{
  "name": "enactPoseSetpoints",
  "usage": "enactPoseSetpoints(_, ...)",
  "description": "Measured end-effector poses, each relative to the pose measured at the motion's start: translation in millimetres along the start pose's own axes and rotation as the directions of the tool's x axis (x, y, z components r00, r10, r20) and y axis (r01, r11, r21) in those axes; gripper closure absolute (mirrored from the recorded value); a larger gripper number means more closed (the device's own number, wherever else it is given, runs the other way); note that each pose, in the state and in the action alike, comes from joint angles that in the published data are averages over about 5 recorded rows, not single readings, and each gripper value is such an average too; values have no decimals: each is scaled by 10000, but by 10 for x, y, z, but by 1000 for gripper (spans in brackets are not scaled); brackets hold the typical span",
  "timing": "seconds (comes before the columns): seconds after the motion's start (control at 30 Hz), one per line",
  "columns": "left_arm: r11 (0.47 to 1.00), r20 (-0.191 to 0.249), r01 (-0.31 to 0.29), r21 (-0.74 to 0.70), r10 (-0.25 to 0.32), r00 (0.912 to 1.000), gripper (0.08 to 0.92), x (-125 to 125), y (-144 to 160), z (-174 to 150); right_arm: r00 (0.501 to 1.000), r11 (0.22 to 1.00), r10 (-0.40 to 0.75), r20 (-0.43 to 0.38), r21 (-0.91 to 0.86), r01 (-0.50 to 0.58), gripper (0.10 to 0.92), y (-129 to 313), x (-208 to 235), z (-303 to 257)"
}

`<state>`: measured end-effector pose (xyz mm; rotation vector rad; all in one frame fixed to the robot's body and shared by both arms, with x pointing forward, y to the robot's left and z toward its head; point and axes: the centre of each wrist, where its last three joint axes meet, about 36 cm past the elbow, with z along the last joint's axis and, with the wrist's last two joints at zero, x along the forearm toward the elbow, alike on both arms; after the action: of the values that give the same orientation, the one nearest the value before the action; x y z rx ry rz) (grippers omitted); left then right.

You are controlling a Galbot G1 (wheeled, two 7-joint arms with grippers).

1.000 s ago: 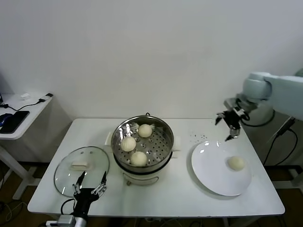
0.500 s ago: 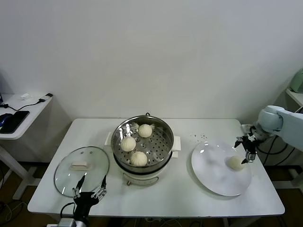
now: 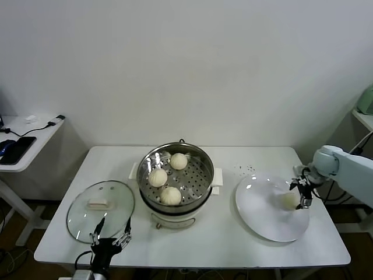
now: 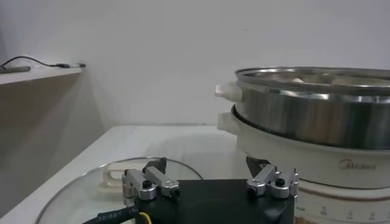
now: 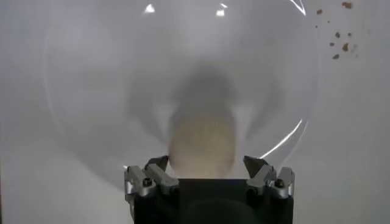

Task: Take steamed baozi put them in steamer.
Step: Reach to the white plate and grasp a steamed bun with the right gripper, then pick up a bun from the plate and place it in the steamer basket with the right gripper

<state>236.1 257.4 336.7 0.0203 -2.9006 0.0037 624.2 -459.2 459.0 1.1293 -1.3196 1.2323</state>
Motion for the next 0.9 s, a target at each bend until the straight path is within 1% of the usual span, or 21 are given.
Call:
enactPoseSetpoints(0.17,10000,16,-2,-7,2,10000,177,0,2,-5,10000,10000,-23,-13,-70,23,213,14,-52,-17)
enactPoseSetpoints(0.37,10000,71,-36,17,36,10000,177,4,-14,-27,9999,9999,-115,-45,-57,115,311,35,-44,-12)
enactPoseSetpoints(0.53,10000,88,-72,44,72,9999,177,13,-38,-36,9998,9998,-171,-66,51,172,342,35,34,-24)
enactPoseSetpoints(0.73,9999,123,-104,45,103,9999,177,27,-52,-55,10000,9997,-64,23,243,63,345,-45,304,-128)
enactPoseSetpoints(0.9,9999,195,-158,46,157,9997,177,30,-65,-82,9995,9984,93,298,557,-110,351,-181,730,-390)
